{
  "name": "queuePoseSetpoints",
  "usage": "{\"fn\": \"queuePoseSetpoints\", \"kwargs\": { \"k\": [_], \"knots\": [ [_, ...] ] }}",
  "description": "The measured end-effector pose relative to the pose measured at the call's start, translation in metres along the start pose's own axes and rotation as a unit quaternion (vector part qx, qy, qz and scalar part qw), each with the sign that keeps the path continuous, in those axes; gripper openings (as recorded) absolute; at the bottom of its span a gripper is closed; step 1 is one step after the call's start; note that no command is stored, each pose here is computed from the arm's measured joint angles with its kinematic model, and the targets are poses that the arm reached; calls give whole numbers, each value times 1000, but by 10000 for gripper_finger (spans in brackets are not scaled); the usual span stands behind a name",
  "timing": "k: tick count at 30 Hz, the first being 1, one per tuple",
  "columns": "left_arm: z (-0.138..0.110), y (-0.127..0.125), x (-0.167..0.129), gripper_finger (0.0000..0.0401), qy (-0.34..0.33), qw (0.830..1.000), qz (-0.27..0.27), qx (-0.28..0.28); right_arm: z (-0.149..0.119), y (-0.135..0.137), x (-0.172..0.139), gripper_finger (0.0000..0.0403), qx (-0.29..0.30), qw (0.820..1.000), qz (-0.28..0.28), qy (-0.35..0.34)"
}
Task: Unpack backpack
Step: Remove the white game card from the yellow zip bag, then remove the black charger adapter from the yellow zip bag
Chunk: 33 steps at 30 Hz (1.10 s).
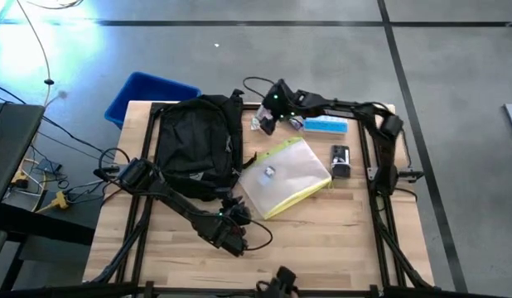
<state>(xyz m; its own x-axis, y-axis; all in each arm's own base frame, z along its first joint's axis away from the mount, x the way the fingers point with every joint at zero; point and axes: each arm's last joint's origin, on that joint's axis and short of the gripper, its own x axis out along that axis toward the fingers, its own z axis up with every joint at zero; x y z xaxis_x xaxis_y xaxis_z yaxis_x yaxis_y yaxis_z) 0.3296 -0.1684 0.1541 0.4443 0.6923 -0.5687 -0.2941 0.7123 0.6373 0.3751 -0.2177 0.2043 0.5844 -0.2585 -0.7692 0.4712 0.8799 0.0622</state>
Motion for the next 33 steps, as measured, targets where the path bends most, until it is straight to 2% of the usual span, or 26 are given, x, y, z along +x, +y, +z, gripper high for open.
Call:
{"fn": "queuePoseSetpoints", "kwargs": {
  "k": [4, 9, 13, 18, 23, 29, 33],
  "knots": [
    [1, 1, 2, 83, -2, 1000, 7, -1, -5, 2, 31, 286, 30, 999, 27, 30],
    [1, 1, 2, 83, -2, 1000, 7, -2, 6, 13, 43, 290, 48, 998, 30, 22],
    [1, 1, 2, 83, -2, 1000, 7, -4, 19, 24, 38, 341, 54, 998, 36, 4],
    [1, 1, 2, 83, -3, 1000, 5, -8, 35, 30, 20, 388, 46, 998, 23, 22],
    [0, -1, -1, 83, -5, 1000, 1, -11, 44, 43, -9, 392, 0, 997, -1, 81],
    [-3, -4, -7, 83, -9, 1000, -2, 1, 25, 103, -68, 378, -131, 984, -53, 109],
    [-4, -5, -10, 83, -12, 1000, -2, -3, -13, 154, -114, 372, -182, 979, -21, 91]
  ]
}}
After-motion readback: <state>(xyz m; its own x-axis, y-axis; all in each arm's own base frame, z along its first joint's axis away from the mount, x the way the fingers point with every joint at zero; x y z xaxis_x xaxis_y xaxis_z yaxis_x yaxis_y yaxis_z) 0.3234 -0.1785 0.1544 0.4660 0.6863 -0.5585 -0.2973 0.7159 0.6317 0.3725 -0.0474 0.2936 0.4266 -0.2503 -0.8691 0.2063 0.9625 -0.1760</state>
